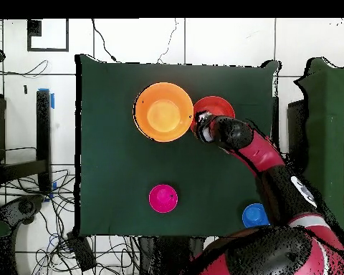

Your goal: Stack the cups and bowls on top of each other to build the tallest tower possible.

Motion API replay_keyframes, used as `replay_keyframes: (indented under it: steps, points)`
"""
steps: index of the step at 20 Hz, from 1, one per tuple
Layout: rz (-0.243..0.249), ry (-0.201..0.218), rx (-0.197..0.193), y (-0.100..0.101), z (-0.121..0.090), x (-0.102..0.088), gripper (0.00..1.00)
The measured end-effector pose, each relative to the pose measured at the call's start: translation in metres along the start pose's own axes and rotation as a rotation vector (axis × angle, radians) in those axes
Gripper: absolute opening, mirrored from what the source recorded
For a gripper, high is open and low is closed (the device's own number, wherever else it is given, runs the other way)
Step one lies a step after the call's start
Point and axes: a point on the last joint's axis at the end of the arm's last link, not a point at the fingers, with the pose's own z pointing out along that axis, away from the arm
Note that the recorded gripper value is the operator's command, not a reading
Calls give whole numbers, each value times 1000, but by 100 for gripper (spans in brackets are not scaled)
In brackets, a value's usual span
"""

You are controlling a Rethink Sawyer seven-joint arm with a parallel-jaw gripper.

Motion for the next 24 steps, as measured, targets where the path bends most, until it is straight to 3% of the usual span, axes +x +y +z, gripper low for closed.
replay_keyframes:
  steps: [6,13,17,24]
  points:
    - [19,-1,6,-14,-17,-5,100]
    - [28,-43,14,-27,-50,-18,100]
    - [33,-54,14,-30,-57,-23,100]
    - [49,-47,30,-43,-49,-26,100]
